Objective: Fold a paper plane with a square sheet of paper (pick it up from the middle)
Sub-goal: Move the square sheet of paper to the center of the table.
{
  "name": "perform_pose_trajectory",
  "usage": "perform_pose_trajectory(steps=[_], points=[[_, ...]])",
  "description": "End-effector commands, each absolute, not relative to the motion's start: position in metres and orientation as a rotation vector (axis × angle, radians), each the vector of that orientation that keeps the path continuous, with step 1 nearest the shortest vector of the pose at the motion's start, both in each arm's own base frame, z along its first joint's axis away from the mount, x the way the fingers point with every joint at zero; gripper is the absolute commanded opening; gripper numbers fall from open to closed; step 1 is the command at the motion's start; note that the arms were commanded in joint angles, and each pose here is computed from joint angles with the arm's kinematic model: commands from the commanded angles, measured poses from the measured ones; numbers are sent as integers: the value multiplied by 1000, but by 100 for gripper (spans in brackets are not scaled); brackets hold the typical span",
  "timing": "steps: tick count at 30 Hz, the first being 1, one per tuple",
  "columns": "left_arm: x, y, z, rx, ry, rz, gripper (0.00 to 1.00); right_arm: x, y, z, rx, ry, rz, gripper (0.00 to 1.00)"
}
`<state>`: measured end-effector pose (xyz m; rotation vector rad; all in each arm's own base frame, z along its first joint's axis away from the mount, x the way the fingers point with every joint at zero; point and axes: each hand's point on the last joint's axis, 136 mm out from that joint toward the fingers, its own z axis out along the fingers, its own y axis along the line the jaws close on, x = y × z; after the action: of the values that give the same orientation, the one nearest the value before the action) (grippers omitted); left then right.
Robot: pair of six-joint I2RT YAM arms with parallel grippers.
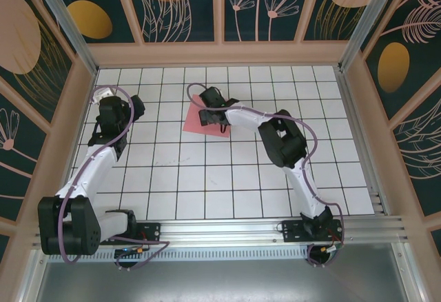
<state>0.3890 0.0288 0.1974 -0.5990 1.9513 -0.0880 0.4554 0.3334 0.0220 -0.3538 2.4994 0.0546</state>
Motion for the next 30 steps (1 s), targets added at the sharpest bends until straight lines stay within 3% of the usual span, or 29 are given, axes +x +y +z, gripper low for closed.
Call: perform_pose_trajectory(steps=[1, 8, 11, 15, 19, 23, 30], points=[[389, 32, 207, -597, 1937, -82, 99, 393, 274, -28, -599, 2702, -220, 99], [391, 29, 205, -591, 1948, -98, 99, 296, 203, -33, -766, 2883, -305, 99], [392, 28, 207, -589, 1945, -110, 98, 279, 188, -17, -775, 2887, -308, 99], [394, 26, 208, -587, 1943, -129, 99, 309, 212, 31, -623, 2769, -194, 98], [393, 25, 206, -586, 1951, -131, 98, 348, 267, 78, -312, 2658, 113, 95], [389, 27, 203, -595, 1956, -119, 99, 361, 311, 76, -106, 2662, 402, 81], [391, 25, 202, -592, 1960, -131, 99, 381, 336, 48, -7, 2706, 451, 64]])
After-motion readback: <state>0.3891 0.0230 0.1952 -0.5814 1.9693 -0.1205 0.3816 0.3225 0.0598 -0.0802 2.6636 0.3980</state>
